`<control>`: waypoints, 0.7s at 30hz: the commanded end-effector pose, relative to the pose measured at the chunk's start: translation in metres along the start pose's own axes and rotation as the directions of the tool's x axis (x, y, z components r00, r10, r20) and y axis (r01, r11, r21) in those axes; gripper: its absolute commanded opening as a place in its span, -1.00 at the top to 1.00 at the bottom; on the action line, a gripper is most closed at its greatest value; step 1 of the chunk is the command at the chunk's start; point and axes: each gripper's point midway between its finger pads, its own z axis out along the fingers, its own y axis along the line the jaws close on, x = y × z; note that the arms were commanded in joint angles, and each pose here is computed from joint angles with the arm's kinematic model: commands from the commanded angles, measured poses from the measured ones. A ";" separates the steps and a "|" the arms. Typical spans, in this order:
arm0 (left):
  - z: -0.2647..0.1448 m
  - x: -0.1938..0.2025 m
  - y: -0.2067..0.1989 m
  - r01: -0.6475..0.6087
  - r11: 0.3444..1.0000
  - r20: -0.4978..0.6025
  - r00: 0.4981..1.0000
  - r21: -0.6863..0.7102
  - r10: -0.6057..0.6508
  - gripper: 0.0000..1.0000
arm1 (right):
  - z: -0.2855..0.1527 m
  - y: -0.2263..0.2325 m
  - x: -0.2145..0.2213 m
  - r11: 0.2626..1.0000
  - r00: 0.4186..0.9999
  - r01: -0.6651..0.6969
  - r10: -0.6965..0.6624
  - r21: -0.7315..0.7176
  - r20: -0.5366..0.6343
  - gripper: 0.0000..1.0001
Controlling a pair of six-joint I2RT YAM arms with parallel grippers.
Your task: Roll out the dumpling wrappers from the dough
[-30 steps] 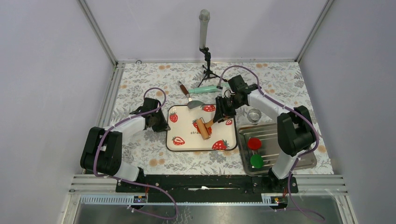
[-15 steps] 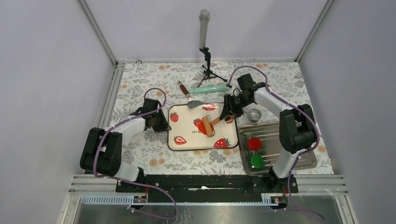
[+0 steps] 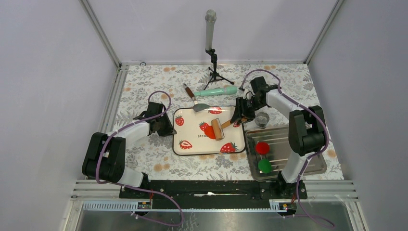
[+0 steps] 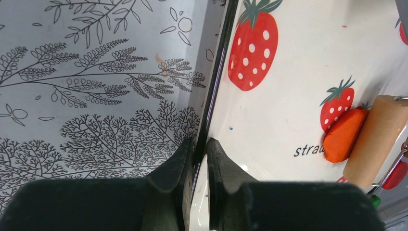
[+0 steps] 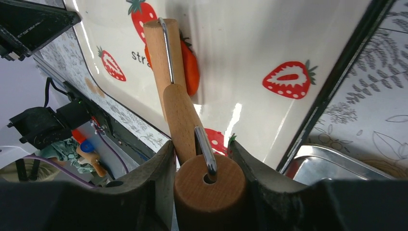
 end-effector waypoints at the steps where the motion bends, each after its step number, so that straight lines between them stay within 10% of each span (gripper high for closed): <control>1: -0.003 -0.011 0.018 0.017 0.997 0.068 0.998 -0.078 -0.012 1.00 | -0.013 -0.131 0.017 0.859 0.999 0.016 0.013 0.512 -0.053 1.00; 21: -0.004 -0.014 0.021 0.033 0.997 0.081 0.996 -0.074 -0.027 1.00 | -0.041 -0.145 0.001 0.826 1.000 0.011 -0.017 0.564 0.006 1.00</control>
